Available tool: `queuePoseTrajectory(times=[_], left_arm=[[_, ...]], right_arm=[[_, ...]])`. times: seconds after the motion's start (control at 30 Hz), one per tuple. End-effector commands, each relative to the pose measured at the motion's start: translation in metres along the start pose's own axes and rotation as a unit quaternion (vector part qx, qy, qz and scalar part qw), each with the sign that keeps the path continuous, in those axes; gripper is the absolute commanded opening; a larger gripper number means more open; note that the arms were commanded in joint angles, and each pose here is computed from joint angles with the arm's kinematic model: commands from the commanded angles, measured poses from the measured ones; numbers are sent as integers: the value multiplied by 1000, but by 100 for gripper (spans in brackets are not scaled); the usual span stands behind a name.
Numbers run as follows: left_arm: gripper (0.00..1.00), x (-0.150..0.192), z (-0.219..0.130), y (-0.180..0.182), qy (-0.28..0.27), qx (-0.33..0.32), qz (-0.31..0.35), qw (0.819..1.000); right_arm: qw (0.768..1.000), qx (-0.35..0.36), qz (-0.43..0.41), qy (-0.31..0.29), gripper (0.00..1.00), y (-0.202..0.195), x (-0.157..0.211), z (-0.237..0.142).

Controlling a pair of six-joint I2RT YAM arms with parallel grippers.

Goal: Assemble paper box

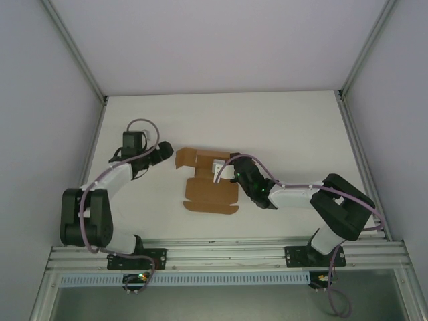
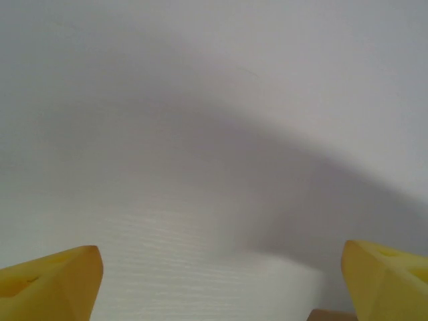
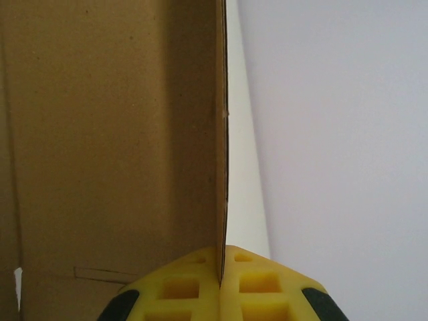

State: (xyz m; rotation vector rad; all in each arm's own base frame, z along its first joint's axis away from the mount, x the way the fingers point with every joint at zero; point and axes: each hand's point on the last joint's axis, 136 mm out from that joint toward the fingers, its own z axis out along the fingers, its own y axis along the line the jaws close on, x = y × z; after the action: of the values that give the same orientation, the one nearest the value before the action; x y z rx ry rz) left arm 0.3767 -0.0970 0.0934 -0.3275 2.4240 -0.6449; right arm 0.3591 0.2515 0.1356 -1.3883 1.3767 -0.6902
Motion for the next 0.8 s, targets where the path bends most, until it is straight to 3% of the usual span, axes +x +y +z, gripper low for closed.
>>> queuePoseTrajectory(times=[0.0,0.1,0.3,0.53,0.77], left_arm=[[89,-10,-2,-48,-9,125,40,991],[82,6,-3,-68,5,172,81,982],[66,42,-2,-80,24,169,133,976],[66,73,-1,-88,24,172,189,967],[65,81,4,-84,9,143,215,966]], right_arm=[[1000,22,-2,3,0,-8,-2,0],[1000,27,4,5,0,-11,-2,0],[999,30,13,15,0,-15,0,1],[999,29,6,17,0,-13,0,-1],[999,18,-21,23,0,-2,3,-2]])
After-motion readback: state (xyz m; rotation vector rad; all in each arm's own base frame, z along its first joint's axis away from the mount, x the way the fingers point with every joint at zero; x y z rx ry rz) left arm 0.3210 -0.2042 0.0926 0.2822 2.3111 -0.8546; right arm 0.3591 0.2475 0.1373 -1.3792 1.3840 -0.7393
